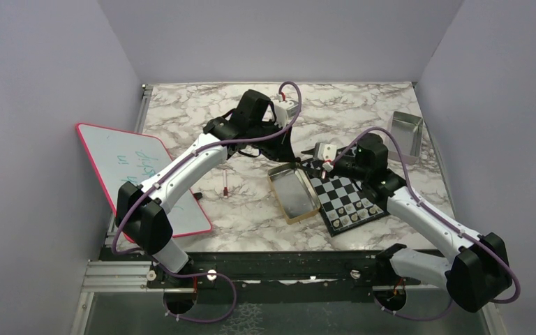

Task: Set up the chess pieces on the board
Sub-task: Place the chess piece on the chessboard.

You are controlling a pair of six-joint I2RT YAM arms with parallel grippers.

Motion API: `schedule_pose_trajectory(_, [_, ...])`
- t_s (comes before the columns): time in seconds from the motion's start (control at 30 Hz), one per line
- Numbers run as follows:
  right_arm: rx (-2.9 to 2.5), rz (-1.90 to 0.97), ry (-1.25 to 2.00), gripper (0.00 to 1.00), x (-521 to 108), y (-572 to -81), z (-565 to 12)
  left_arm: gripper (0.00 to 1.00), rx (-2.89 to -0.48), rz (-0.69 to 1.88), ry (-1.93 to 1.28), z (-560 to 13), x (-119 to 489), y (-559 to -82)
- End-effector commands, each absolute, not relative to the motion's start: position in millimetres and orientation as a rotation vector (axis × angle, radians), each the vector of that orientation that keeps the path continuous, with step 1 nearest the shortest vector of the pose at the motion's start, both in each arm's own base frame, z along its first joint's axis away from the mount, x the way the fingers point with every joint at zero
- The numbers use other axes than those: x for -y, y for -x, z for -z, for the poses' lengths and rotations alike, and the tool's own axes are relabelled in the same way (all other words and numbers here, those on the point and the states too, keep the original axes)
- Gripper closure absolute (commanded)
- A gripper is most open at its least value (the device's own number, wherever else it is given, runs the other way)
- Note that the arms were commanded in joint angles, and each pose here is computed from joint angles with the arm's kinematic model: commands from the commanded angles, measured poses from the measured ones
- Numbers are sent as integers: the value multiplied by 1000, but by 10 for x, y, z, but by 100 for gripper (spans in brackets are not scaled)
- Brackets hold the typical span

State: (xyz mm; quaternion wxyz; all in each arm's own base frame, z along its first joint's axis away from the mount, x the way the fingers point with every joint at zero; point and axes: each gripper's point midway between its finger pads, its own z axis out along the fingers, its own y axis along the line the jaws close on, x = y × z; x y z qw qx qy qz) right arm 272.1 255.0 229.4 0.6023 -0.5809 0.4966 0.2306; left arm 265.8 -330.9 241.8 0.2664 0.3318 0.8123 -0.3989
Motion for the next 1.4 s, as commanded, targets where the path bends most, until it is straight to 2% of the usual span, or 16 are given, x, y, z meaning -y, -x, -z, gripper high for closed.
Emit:
schedule_pose_trajectory(0.0, [-1105,-462,1377,54,-2602,-2772,-2325,97,-2126,1149,-925,-2662,3335,-2534])
schedule_pose_trajectory(0.43, [-1160,-518,1353,78,-2650,-2712,-2179,95,-2083,1146,-855,-2756,3401,-2664])
schedule_pose_trajectory(0.77, [-1231,-606,1194,86,-2681,-2737,-2235,95,-1964,1162,-704,-2941,3485,-2861])
schedule_pose_trajectory(1.23, [-1374,-688,1007,88,-2637,-2775,-2096,96,-1947,1071,-640,-2781,3462,-3062])
schedule_pose_trajectory(1.27, [-1379,-686,997,86,-2622,-2779,-2100,97,-1946,1074,-645,-2771,3477,-3063])
schedule_pose_trajectory(1.37, [-1396,-690,964,68,-2593,-2765,-2119,99,-1951,1077,-662,-2732,3506,-3068])
